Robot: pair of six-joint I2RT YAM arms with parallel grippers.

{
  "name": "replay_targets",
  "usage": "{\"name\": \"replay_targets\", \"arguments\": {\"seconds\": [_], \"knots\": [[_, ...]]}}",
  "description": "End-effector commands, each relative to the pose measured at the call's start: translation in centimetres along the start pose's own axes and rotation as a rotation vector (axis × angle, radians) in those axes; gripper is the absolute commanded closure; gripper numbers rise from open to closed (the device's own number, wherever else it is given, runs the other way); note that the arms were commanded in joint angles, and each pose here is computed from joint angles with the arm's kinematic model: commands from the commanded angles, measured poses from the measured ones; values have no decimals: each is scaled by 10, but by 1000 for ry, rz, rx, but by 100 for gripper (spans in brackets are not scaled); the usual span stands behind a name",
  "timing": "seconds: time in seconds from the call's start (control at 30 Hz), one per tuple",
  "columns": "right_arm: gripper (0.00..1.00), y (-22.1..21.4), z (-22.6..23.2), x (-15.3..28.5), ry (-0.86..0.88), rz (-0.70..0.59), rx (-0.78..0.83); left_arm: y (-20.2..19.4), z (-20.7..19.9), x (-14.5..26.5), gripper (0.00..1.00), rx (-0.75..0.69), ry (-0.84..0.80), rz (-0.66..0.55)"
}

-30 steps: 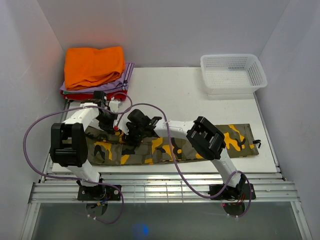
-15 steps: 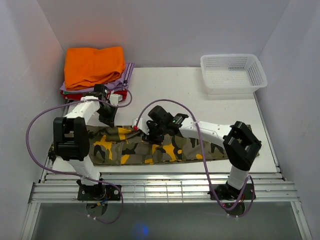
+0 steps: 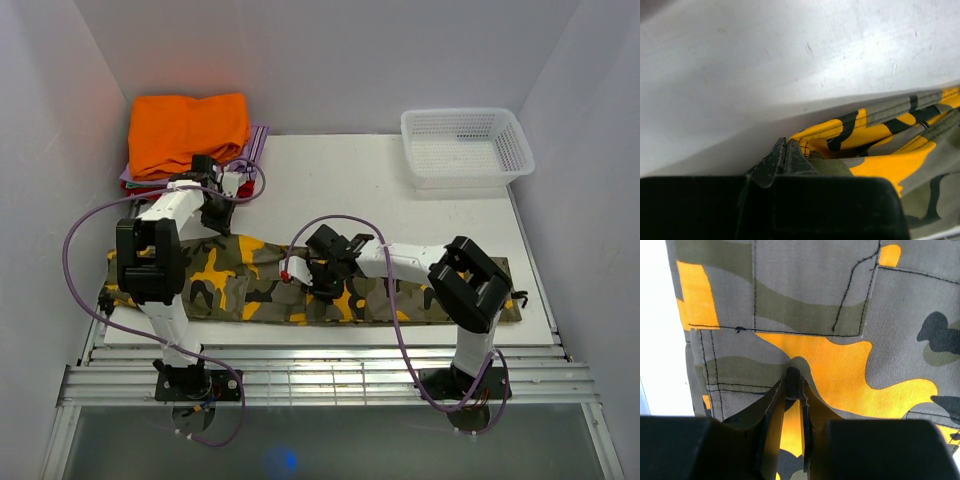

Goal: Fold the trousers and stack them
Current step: Fold the trousers

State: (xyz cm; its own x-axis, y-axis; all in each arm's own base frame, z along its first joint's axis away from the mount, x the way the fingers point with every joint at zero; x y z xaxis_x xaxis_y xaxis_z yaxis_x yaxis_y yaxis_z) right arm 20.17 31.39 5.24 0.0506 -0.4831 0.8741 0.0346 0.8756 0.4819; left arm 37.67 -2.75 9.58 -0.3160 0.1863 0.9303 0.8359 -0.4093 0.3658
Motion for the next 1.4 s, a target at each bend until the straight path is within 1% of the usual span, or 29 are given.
{"name": "replay_targets", "arguments": {"seconds": [0.0, 0.07, 0.13, 0.17, 0.23, 0.27, 0.3, 0.37, 0.4, 0.43, 0.47, 0.5, 0.53, 0.57, 0.6, 0.63, 0.67, 0.73, 0.77, 0.8, 0.93, 0.97, 1.0, 1.03, 1.07, 1.1, 1.2, 1.23, 1.37], "knots": [[78, -89, 43, -21, 163, 300, -82, 44, 27, 5, 100, -49, 138, -172], [78, -92, 45, -18, 163, 304, -79, 56, 37, 4, 100, -57, 191, -220], [79, -96, 49, -16, 172, 311, -77, 64, 42, 1, 100, -59, 200, -252], [79, -97, 49, -16, 172, 312, -77, 72, 44, 1, 93, -63, 209, -282], [79, -99, 50, -15, 176, 317, -76, 86, 49, 7, 71, -53, 209, -326], [79, -97, 49, -15, 171, 313, -76, 93, 49, 12, 51, -52, 198, -353], [79, -94, 48, -14, 167, 307, -78, 104, 51, 27, 45, -48, 202, -399], [78, -86, 45, -11, 152, 284, -81, 110, 53, 45, 36, -41, 188, -438], [76, -82, 43, -9, 145, 275, -85, 115, 52, 56, 31, -46, 178, -461], [71, -72, 40, -4, 129, 248, -98, 118, 48, 72, 28, -48, 179, -487], [68, -66, 38, -1, 120, 230, -110, 107, 59, 81, 27, -17, 183, -475], [65, -62, 33, 3, 106, 213, -131, 107, 49, 88, 27, -31, 111, -496], [59, -53, 24, 15, 82, 175, -168, 97, 42, 99, 27, -31, 66, -484], [55, -48, 19, 23, 72, 148, -193, 92, 35, 102, 28, -31, 29, -480], [54, -44, 15, 30, 78, 111, -226, 86, 20, 104, 29, -41, -60, -485], [52, -37, 8, 43, 65, 66, -251, 70, 8, 95, 34, -34, -121, -449], [52, -33, 1, 54, 61, 37, -293, 61, -4, 101, 35, -30, -168, -452], [48, -35, -19, 77, 66, -48, -388, 47, -28, 97, 39, -18, -301, -457], [47, -41, -32, 92, 62, -77, -454, 34, -39, 87, 39, 19, -362, -441], [47, -41, -33, 98, 101, -113, -489, 30, -46, 82, 39, 32, -412, -440], [46, -68, -41, 107, 209, -131, -681, 26, -69, 65, 40, 160, -628, -460], [46, -82, -47, 111, 211, -142, -743, 27, -69, 56, 38, 171, -647, -489], [46, -94, -44, 109, 235, -136, -794, 28, -72, 48, 38, 251, -679, -466], [46, -106, -44, 106, 246, -120, -839, 34, -68, 42, 37, 252, -674, -504], [46, -125, -48, 109, 239, -121, -899, 33, -68, 35, 37, 285, -681, -499], [46, -140, -42, 107, 257, -95, -943, 26, -70, 24, 37, 346, -688, -465], [47, -183, -42, 108, 220, -52, -1033, 15, -63, -14, 38, 434, -654, -412], [47, -196, -39, 104, 224, -26, -1057, 9, -61, -30, 38, 481, -640, -373], [47, -249, -47, 111, 150, 22, -1151, 14, -42, -57, 39, 554, -561, -389]]}}
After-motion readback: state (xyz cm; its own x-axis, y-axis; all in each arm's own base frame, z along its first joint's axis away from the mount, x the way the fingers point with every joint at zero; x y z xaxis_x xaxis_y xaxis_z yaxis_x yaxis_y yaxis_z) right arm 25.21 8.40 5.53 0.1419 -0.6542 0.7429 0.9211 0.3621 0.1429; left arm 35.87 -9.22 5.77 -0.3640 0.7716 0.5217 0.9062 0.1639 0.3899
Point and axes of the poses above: each gripper's point midway between its finger pads, its own x axis back along the fingers, its own z axis along the line the jaws close on, y = z × x, the point moved 4 cm from there along x, back along the fingers, and after that the axes turned 7 degrees about -x, right-handed, at the moved point
